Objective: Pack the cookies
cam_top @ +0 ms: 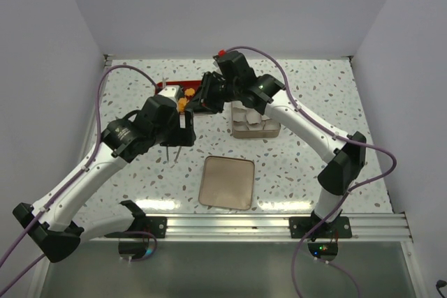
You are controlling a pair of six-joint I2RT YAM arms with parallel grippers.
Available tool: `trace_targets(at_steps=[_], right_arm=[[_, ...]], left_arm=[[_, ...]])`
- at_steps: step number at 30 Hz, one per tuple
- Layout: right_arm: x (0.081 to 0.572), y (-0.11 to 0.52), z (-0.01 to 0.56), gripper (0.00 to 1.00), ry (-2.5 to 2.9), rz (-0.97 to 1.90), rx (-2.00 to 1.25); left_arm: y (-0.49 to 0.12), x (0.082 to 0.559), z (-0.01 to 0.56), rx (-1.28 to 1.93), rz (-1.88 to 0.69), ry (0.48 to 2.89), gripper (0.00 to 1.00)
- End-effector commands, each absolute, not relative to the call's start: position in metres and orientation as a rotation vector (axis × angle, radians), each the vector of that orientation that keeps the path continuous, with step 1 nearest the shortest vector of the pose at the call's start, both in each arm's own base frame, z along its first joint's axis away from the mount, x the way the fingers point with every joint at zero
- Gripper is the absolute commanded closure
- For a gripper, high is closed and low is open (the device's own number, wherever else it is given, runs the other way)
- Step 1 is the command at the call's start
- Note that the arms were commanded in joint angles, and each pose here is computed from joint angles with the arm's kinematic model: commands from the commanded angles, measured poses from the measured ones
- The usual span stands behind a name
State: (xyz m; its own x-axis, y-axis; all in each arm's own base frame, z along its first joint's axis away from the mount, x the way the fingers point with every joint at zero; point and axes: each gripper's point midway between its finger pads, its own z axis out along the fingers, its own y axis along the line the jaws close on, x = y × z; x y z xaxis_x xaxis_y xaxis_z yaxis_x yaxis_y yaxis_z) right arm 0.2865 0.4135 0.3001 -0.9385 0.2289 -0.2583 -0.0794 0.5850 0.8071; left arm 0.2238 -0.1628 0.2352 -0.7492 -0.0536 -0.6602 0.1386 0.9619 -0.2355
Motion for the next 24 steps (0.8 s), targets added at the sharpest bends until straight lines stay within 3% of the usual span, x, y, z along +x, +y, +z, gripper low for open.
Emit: trace_targets(at_steps=[1, 13, 17, 18, 24], right_arm=[[0.276, 0.417, 0.317, 0.89, 2.489, 1.357, 0.094], [0.267, 0.416, 0.293, 0.91, 2.617, 1.265, 0.074], [0.265, 0.412, 0.287, 0.93, 2.636, 1.231, 0.061], [0.264, 0.41, 0.289, 0.93, 2.634, 1.226, 0.064], [0.262, 0.408, 0.294, 0.94, 2.623, 1.232, 0.055]], left_arm=[[-0.152, 0.227, 0.239, -0.003, -0.292, 2.37, 0.16], [-0.144, 0.24, 0.241, 0.037, -0.157, 2.385, 0.16], [-0.135, 0.242, 0.244, 0.037, -0.077, 2.39, 0.07], [-0.132, 0.244, 0.241, 0.038, -0.043, 2.397, 0.0], [-0.12, 0.243, 0.235, 0.045, 0.055, 2.418, 0.0]])
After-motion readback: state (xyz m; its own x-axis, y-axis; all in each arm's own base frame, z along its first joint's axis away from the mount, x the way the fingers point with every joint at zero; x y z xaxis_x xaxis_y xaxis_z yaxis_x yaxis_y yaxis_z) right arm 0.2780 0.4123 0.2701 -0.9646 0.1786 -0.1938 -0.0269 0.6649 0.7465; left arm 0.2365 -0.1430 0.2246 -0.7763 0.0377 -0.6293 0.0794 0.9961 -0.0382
